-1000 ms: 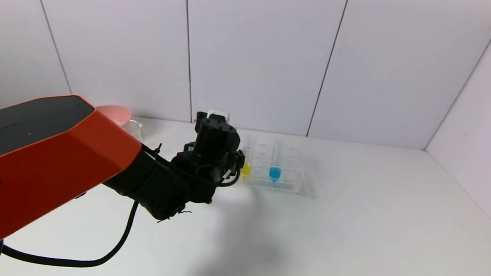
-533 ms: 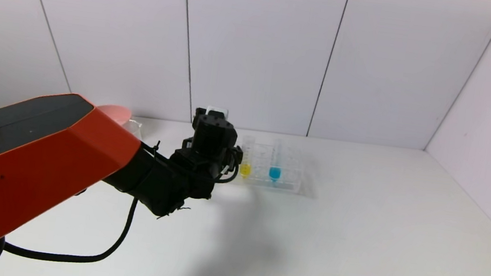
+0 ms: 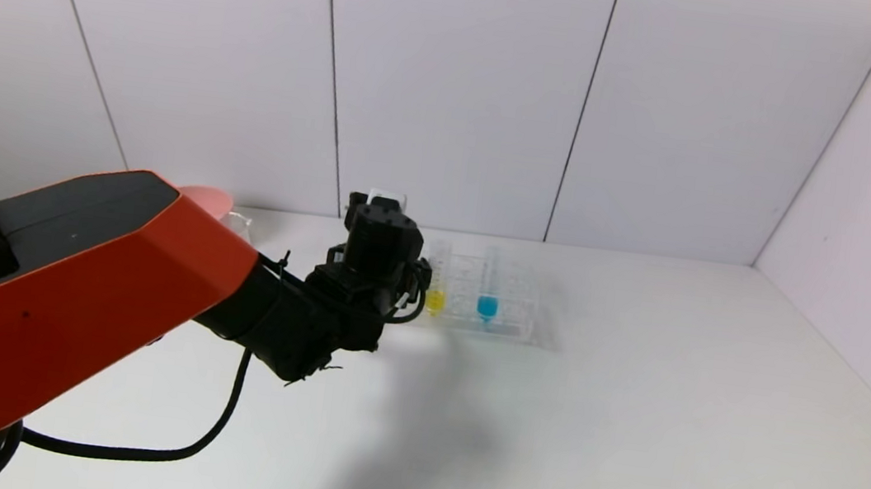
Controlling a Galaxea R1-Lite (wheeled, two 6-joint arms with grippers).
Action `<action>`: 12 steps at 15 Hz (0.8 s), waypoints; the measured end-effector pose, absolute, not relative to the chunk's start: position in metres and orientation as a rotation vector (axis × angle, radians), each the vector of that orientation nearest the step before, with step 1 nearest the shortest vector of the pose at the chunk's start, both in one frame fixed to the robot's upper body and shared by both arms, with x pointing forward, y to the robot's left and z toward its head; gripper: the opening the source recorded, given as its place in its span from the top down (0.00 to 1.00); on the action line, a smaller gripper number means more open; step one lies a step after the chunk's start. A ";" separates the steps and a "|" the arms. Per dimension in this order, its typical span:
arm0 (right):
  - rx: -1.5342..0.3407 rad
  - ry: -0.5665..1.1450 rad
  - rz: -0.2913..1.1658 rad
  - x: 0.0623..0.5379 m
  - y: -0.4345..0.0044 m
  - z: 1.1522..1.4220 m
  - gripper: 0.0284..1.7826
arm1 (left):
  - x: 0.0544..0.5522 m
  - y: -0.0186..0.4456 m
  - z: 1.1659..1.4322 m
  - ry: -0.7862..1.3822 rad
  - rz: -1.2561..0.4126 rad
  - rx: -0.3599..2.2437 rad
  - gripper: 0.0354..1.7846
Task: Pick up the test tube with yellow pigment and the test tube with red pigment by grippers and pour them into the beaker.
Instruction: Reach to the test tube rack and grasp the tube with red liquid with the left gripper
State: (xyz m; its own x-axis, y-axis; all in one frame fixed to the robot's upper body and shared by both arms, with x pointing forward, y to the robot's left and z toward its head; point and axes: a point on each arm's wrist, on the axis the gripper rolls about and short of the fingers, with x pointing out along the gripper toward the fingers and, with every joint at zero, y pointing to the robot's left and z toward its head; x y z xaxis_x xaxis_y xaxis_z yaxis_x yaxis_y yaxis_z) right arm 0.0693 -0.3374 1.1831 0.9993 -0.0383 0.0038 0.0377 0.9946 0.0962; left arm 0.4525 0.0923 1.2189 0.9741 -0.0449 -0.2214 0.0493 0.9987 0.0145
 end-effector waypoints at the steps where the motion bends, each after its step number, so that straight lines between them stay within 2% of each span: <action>1: 0.096 -0.005 -0.038 0.069 -0.337 1.183 0.04 | 0.453 0.092 1.218 0.224 -0.047 0.018 0.07; 4: 0.096 -0.005 -0.038 0.069 -0.337 1.183 0.04 | 0.453 0.092 1.217 0.226 -0.049 0.013 0.26; 8: 0.096 -0.005 -0.038 0.069 -0.337 1.183 0.04 | 0.451 0.090 1.219 0.220 -0.054 0.014 0.68; 9: 0.096 -0.005 -0.038 0.069 -0.337 1.183 0.04 | 0.451 0.090 1.220 0.209 -0.056 0.012 0.74; 12: 0.096 -0.005 -0.038 0.069 -0.337 1.183 0.04 | 0.449 0.087 1.222 0.196 -0.062 0.010 0.76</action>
